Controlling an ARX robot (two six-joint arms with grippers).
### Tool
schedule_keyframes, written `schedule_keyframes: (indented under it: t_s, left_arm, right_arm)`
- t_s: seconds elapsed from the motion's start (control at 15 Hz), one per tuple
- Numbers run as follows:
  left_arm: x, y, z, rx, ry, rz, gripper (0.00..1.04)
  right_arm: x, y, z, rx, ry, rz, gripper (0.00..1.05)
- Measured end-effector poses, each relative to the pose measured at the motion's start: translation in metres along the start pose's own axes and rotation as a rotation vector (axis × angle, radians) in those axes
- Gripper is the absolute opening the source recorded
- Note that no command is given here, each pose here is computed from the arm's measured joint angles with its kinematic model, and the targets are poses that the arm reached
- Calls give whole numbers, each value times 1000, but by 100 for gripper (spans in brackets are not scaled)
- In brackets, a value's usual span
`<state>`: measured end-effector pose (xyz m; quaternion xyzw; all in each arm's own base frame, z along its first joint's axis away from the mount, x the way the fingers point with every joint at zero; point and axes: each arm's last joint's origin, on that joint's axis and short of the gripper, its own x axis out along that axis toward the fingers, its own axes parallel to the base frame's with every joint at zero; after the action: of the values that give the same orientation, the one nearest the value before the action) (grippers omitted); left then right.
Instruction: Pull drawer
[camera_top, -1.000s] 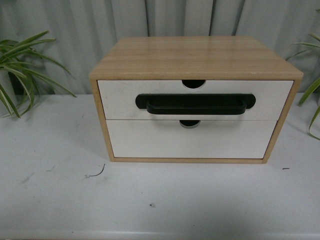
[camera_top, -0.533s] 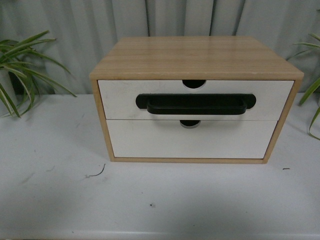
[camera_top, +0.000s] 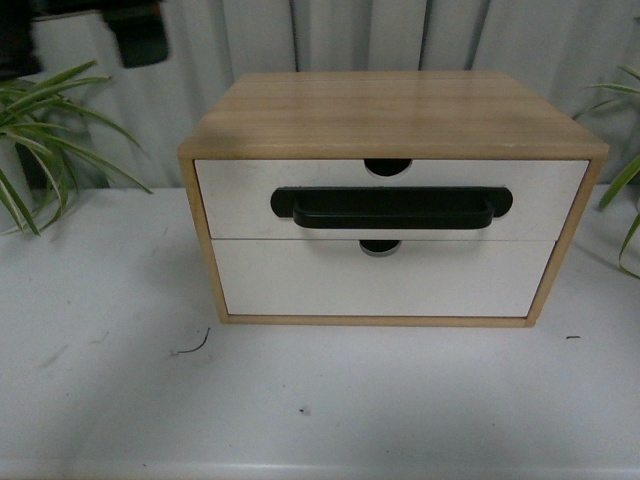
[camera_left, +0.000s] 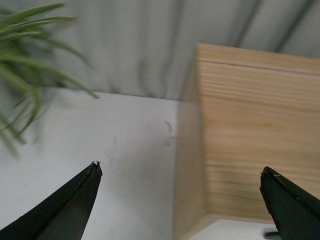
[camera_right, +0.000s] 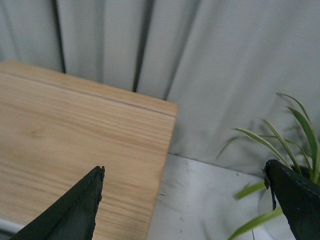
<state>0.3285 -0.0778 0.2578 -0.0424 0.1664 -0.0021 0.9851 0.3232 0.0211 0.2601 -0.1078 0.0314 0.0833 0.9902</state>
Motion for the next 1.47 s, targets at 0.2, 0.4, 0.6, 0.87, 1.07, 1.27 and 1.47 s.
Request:
schedule_keyframes:
  t_s: [0.2,0.4,0.6,0.87,1.07,1.27,1.47]
  left_arm:
    - [3,-52,8,368,91,-327,98]
    - [-13,-85,24,714,138,-614,98]
    - [-17,-107,12,959,296,-825,98]
    - [-2,-130,-4,1082,373,-908,98]
    - [19,-142,-21,1125,412,-893,98]
    - [37,-144,-38,1129,438,-882,98]
    - [55,-134,-41,1106,439,-845,98]
  right_arm:
    - [11,14,7,-312,-40,238,98]
    - [17,8,6,-679,-79,466,98]
    - [22,2,-5,-995,-61,677,98]
    - [23,4,-17,-1127,25,873,98]
    - [28,18,-28,-1151,52,922,98]
    - [37,37,-41,-1157,36,971,98]
    - [51,60,-67,-1161,72,1044,98]
